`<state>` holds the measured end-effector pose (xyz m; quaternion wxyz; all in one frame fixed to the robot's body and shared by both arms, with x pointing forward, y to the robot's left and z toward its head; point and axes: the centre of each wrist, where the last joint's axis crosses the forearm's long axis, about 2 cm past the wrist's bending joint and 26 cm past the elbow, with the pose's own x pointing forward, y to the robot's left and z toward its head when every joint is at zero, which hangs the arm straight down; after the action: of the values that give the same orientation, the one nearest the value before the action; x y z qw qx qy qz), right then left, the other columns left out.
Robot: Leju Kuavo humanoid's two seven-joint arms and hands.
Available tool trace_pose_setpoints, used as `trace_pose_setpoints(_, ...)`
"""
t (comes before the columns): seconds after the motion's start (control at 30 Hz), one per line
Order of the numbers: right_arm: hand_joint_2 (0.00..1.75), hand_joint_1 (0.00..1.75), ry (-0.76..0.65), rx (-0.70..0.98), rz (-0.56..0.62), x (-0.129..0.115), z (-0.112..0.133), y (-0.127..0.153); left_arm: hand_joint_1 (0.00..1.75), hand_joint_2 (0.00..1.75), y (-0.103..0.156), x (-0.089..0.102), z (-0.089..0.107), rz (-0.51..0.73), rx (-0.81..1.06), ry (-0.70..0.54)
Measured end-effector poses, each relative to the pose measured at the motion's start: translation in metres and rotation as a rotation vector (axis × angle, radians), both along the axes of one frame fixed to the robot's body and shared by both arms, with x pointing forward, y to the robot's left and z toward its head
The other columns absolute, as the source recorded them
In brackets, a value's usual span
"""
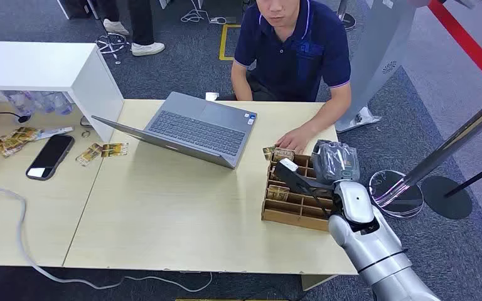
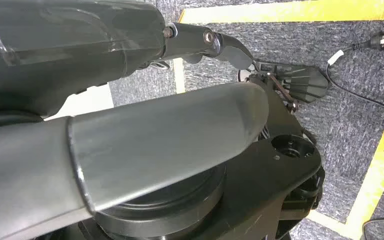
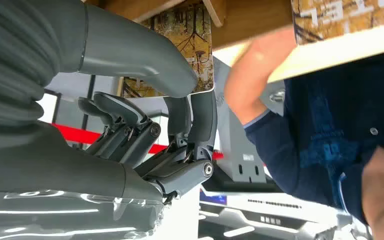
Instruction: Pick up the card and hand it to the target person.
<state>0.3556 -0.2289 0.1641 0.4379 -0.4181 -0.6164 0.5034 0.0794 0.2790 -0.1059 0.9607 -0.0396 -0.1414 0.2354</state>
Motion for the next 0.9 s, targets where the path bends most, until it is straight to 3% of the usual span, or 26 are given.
trace_pose_setpoints(0.2, 1.75, 1.75, -0.08, 0.009, 0.015, -0.003, 0.015, 0.001, 0.0, 0.0, 0.0, 0.0, 0.0, 0.001, -0.002, 0.005)
trace_pose_setpoints(0.6, 1.75, 1.75, -0.378, 0.099, 0.231, -0.016, 0.094, 0.016, 0.0, 0.0, 0.0, -0.001, 0.0, -0.042, -0.008, 0.012)
trace_pose_setpoints(0.9, 1.75, 1.75, -0.355, 0.058, 0.29, 0.002, 0.1, 0.024, 0.0, 0.0, 0.0, -0.001, 0.0, -0.08, -0.01, 0.011)
